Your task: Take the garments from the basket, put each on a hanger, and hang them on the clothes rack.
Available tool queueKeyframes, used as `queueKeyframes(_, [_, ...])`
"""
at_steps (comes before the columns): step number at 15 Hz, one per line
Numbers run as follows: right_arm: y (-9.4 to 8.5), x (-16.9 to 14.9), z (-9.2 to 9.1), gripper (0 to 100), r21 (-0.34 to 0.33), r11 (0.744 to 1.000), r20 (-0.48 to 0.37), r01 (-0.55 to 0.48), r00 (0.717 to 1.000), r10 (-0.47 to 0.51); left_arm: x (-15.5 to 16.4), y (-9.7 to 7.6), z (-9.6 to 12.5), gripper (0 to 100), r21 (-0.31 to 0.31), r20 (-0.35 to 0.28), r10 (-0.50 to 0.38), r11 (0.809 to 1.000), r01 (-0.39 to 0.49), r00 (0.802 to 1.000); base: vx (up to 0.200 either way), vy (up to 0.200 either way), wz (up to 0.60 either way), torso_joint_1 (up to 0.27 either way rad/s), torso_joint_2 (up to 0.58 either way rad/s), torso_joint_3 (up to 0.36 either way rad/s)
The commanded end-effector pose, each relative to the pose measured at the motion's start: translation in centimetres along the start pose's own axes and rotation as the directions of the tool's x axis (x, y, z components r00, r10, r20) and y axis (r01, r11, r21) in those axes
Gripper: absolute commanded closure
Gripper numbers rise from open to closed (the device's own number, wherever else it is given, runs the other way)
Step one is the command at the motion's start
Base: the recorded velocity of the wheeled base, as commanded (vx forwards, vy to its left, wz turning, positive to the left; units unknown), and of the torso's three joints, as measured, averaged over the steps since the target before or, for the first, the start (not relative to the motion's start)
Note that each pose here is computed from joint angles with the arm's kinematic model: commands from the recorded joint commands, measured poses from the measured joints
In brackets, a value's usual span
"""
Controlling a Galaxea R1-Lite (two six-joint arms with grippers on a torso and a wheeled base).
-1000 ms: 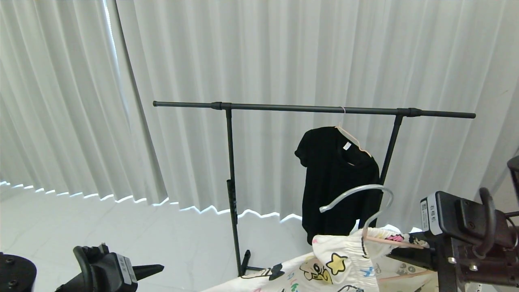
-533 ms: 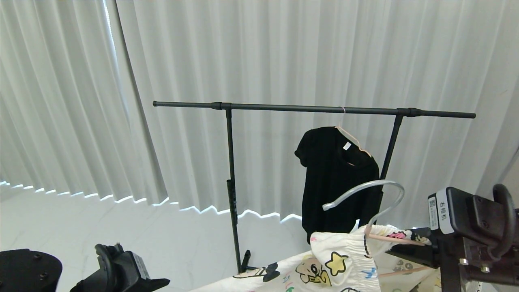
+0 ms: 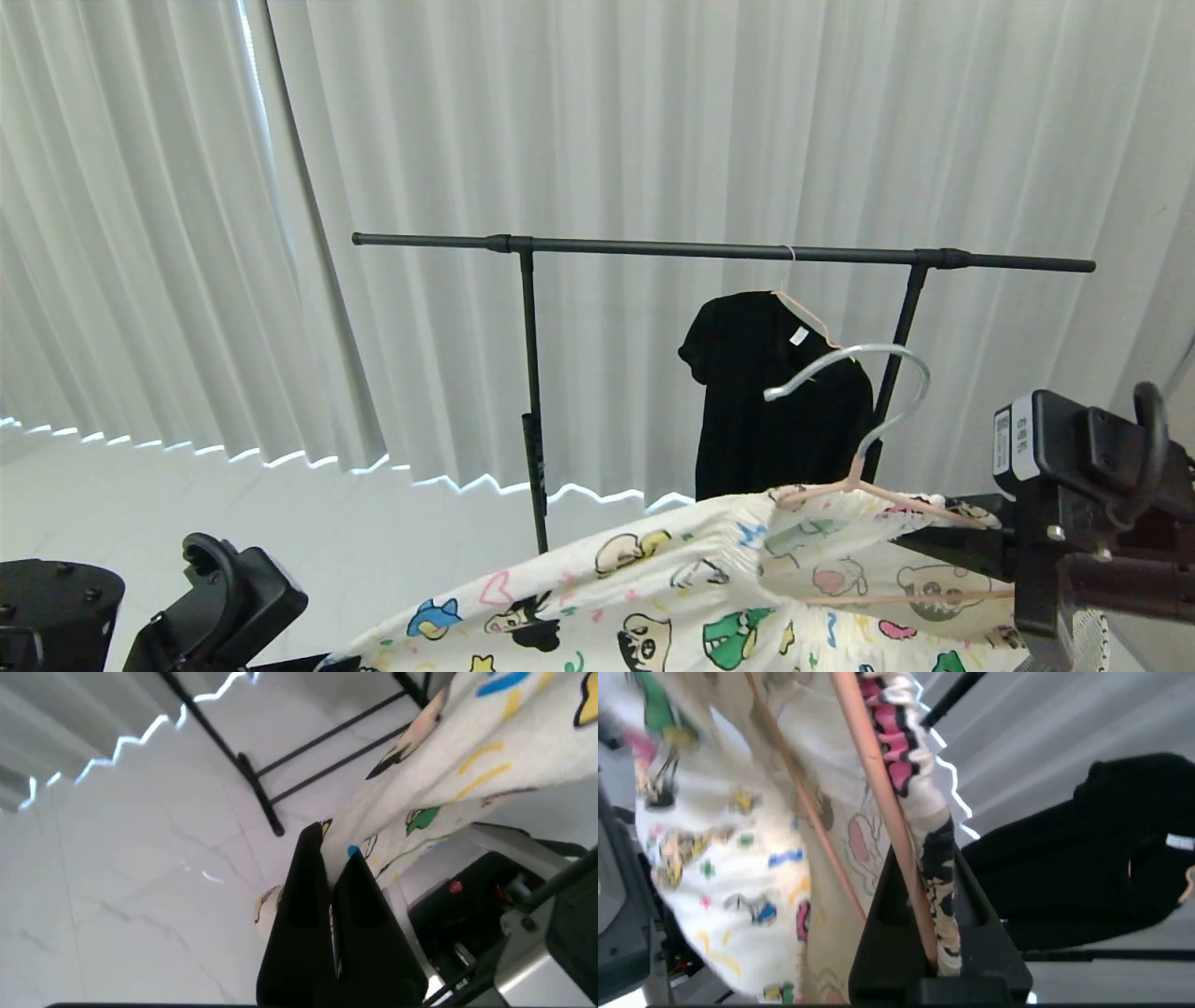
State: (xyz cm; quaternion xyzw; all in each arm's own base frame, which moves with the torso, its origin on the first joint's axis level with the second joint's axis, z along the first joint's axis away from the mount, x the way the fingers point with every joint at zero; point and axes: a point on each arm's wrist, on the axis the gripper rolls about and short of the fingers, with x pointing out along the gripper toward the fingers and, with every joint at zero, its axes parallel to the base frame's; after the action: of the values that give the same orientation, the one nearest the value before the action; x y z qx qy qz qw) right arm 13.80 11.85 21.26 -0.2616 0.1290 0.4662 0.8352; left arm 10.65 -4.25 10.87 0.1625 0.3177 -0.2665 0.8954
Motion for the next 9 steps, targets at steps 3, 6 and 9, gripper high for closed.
queueKeyframes(3, [-0.51, 0.04, 0.28, 100, 0.064, 0.997, 0.032, 0.037, 0.999, -0.039, 0.11, 0.27, -1.05, 100, -0.036, -0.043, 0.025, 0.999, -0.027, 0.999, 0.0, 0.0, 0.0, 0.0, 0.0, 0.0])
queueKeyframes(6, [-0.64, 0.01, 0.3, 100, 0.069, 0.997, 0.034, 0.044, 0.998, -0.047, 0.14, 0.25, -1.14, 100, -0.038, -0.047, 0.024, 0.999, -0.025, 0.999, 0.0, 0.0, 0.0, 0.0, 0.0, 0.0])
queueKeyframes(9, [-0.67, -0.01, 0.37, 100, 0.068, 0.997, 0.037, 0.045, 0.998, -0.048, 0.04, 0.28, -0.89, 100, -0.03, -0.032, 0.026, 0.999, -0.027, 0.999, 0.0, 0.0, 0.0, 0.0, 0.0, 0.0])
